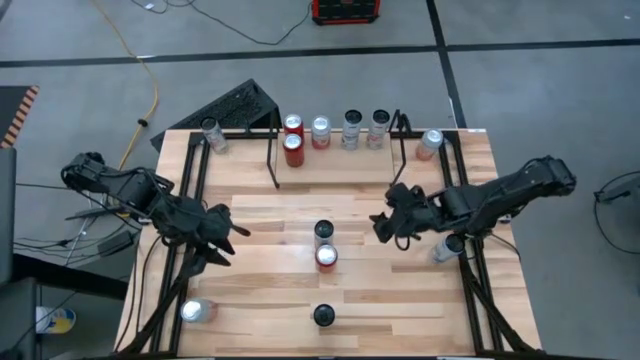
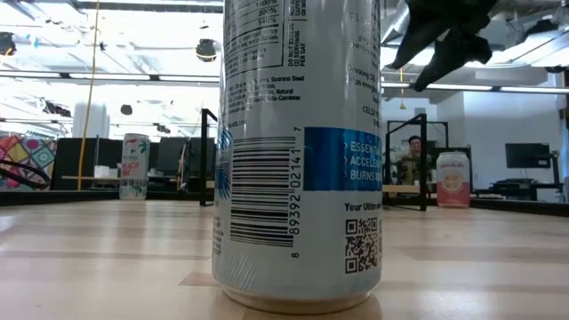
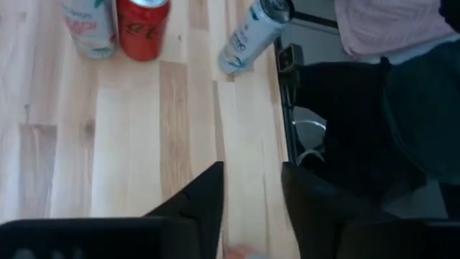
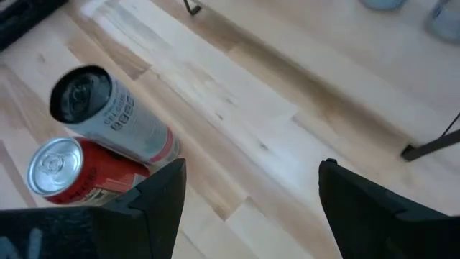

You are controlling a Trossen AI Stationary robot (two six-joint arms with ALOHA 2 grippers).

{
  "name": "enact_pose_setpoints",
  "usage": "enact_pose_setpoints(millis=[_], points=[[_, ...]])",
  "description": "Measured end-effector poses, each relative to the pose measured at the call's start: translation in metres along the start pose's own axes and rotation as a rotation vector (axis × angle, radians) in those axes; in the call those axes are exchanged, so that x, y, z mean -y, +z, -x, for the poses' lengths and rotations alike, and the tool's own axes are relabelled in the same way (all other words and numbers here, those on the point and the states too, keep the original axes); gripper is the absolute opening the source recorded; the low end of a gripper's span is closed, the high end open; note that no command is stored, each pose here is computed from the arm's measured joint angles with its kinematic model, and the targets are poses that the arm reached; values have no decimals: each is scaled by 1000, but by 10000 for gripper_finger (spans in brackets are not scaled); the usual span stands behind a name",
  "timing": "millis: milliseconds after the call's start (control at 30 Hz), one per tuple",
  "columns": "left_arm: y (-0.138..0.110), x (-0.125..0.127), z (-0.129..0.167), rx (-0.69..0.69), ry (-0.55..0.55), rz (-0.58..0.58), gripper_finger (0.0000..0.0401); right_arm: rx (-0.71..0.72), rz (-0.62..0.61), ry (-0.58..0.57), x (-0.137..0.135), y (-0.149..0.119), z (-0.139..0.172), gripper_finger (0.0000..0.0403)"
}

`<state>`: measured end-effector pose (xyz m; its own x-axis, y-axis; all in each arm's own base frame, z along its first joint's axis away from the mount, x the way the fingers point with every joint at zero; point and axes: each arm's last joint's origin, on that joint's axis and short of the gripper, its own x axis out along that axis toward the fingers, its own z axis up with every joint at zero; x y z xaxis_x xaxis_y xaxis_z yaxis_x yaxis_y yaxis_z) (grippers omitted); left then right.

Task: Place canned beverage on shelf
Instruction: Put the bottom orange white soda can on the shelf

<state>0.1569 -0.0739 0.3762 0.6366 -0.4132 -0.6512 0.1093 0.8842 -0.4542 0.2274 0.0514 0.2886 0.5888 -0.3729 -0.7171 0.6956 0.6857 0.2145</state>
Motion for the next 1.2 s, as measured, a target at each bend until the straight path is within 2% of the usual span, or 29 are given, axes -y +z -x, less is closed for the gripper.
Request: enact_pose_setpoints(millis=[100,233,367,467,533,600,733,900,1100,1200], points=[[2,2,0,8,-42,-28,165,-21,-17,-9,-8,-8,-7,291],[8,9,0,50,-153,-49,203,-42,-48,-18,-19,-19,-17,291],[12,25,2,120,-274,-104,233,-63,-77,-10,-25,-27,-19,291],[9,35,2,127,-317,-165,246,-64,-113,8,-28,-29,-17,291],[4,38,2,110,-301,-195,250,-60,-131,18,-30,-31,-15,291],[-5,37,0,55,-239,-198,252,-56,-147,31,-31,-31,-14,291],[-27,36,-8,-112,-100,-120,252,-46,-148,53,-35,-33,-13,291],[-47,48,-27,-227,-58,-18,252,-28,-141,59,-39,-36,-16,291],[-74,59,-52,-434,99,-13,252,-26,-138,62,-44,-39,-21,291],[-84,67,-65,-497,119,-25,252,-28,-110,62,-46,-41,-22,291]])
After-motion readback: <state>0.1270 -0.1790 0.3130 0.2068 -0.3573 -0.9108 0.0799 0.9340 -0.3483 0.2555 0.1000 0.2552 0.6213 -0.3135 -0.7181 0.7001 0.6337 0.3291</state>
